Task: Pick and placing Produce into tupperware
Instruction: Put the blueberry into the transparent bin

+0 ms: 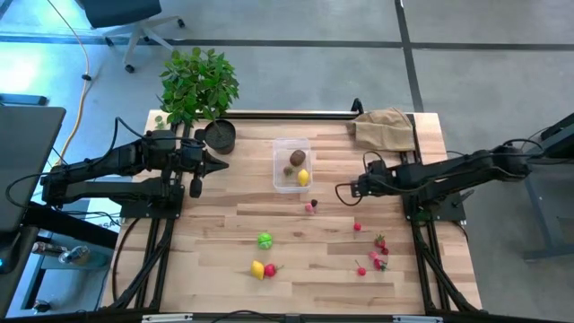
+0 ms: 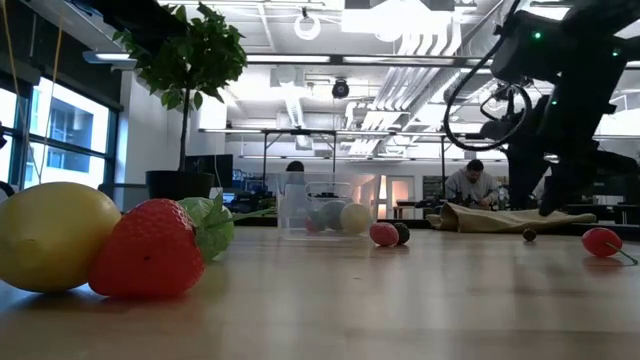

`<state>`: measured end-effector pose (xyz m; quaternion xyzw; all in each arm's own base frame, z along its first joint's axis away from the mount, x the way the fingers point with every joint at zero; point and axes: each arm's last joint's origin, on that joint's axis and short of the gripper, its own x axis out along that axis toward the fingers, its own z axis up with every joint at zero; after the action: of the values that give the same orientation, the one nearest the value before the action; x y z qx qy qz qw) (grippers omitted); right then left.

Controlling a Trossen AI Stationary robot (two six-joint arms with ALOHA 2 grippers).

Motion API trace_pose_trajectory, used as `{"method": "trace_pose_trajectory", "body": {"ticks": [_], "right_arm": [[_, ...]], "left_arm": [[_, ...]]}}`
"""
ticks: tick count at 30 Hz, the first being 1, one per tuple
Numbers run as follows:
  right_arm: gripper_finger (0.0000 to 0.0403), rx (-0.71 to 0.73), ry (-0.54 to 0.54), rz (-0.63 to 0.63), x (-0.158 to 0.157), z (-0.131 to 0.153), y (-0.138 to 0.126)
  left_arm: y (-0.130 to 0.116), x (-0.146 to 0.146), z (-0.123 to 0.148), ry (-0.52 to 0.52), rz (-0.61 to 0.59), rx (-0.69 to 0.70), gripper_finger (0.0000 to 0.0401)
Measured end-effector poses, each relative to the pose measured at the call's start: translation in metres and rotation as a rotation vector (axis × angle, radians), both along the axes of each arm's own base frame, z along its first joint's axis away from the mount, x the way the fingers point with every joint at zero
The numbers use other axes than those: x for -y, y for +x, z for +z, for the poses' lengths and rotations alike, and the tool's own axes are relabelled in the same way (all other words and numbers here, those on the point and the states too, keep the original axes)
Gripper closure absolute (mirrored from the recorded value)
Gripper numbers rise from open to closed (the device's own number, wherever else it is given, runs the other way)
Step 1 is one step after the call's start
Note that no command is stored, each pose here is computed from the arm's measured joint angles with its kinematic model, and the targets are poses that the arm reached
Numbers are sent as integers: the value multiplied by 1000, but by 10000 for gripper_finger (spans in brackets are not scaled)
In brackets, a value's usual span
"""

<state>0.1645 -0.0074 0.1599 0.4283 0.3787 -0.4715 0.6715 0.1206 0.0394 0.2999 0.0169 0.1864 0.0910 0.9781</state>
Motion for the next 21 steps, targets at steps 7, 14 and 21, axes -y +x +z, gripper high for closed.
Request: {"method": "trace_pose_trajectory", "body": {"ticks": [7,14,21], "right_arm": [[219,-71,-41,-3,2,-6,0],[219,-103,-49,7,4,-17,8],[219,-116,-20,5,5,-25,14]], "left_arm": [[0,0,0,0,0,0,400],[0,0,0,0,0,0,400],[0,0,0,0,0,0,400]]}}
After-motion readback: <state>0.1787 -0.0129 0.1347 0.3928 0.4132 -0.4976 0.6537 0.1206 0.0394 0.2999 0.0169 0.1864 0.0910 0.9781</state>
